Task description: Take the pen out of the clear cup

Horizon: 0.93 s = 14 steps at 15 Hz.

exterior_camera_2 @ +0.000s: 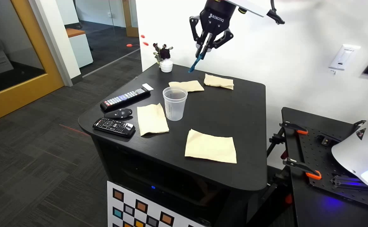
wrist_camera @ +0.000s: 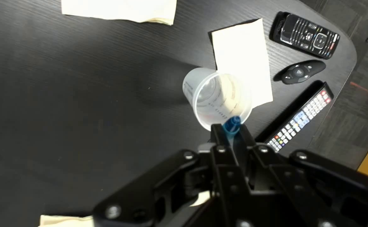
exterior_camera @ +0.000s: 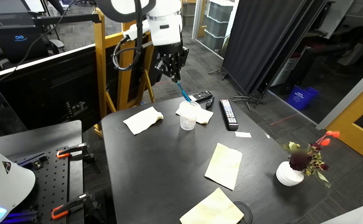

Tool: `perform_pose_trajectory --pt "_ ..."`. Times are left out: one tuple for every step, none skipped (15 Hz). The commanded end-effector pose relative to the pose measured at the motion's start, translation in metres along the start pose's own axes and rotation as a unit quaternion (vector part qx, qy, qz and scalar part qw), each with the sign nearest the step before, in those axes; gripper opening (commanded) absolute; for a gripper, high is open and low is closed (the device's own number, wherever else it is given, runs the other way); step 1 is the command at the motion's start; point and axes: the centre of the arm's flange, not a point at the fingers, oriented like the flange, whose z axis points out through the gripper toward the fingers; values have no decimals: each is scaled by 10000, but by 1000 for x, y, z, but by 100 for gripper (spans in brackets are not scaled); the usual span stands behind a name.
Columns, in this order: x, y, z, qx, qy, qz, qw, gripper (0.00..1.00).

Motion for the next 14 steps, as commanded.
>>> perform_pose_trajectory --pt "10 40 -1 -141 251 419 9987 3" --pt "15 47 3 -236 322 551 9977 3" --pt "21 54 10 -350 407 726 9959 3" --pt "27 61 15 -441 440 858 9944 3" --pt "32 66 23 -555 533 1046 9915 3" --pt "37 70 30 -646 585 1195 9890 3" --pt "42 74 36 -738 649 1374 9856 3" --pt "47 77 41 -814 710 1542 9821 3" --pt "52 80 46 -891 765 1698 9785 3" --pt "57 82 53 -971 848 1882 9736 3" --pt "62 83 59 -1041 892 2017 9698 3" --pt "65 85 65 -1113 941 2152 9656 3" --pt "68 87 72 -1174 988 2281 9615 3" --pt "71 88 80 -1249 1045 2409 9568 3"
